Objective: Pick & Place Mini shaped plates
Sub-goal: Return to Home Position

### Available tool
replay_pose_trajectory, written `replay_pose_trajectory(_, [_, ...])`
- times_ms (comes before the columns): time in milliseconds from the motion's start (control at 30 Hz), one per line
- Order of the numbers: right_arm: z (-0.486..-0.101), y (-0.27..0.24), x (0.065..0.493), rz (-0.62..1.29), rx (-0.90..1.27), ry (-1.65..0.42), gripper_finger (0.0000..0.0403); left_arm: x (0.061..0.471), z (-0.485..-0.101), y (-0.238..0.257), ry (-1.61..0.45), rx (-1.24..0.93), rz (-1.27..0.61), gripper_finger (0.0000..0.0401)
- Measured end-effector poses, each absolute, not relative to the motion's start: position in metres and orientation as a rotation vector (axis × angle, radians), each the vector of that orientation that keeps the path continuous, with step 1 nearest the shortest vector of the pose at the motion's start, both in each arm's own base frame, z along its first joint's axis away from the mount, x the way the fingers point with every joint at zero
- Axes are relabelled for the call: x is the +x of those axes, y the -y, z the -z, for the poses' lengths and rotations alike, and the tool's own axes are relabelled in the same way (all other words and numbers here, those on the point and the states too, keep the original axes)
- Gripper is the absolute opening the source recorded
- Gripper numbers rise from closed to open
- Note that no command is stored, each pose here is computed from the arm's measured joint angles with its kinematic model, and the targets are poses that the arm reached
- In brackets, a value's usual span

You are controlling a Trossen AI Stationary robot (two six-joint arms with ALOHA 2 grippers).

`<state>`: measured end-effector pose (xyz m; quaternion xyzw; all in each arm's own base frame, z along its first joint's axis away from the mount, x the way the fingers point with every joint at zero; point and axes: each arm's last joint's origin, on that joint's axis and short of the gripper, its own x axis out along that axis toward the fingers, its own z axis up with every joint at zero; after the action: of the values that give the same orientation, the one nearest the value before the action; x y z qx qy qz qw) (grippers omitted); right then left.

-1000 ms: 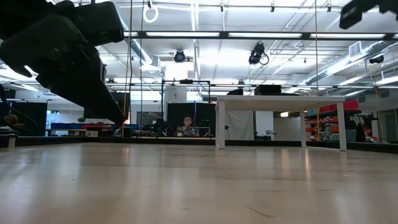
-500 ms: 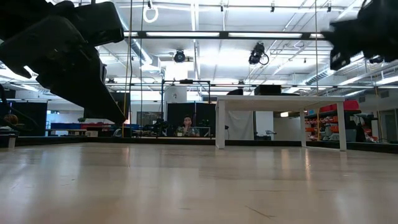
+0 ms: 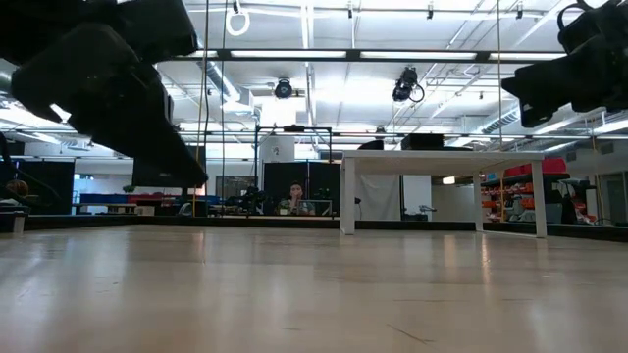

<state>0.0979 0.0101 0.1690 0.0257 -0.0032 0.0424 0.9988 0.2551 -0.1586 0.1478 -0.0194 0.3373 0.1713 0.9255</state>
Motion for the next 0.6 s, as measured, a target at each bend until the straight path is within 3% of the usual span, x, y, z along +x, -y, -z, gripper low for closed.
replay_pose_trajectory(133, [-0.169, -0.010, 0.098, -0.085, 0.051, 0.006, 0.0110, 0.240, -0.158, 0.154, -0.630, 0.076, -0.357, 0.0005])
replay_pose_trajectory(267, [-0.169, -0.010, 0.098, -0.085, 0.051, 0.007, 0.0110, 0.214, -0.157, 0.132, -0.578, -0.055, -0.234, 0.0004])
replay_pose_trajectory(467, [-0.169, -0.010, 0.098, -0.085, 0.049, 0.007, 0.0110, 0.173, -0.154, 0.091, -0.290, -0.241, 0.020, 0.0004])
replay_pose_trajectory(600, [-0.169, -0.010, 0.098, -0.085, 0.050, 0.007, 0.0110, 0.150, -0.154, 0.065, -0.121, -0.273, 0.069, 0.0004])
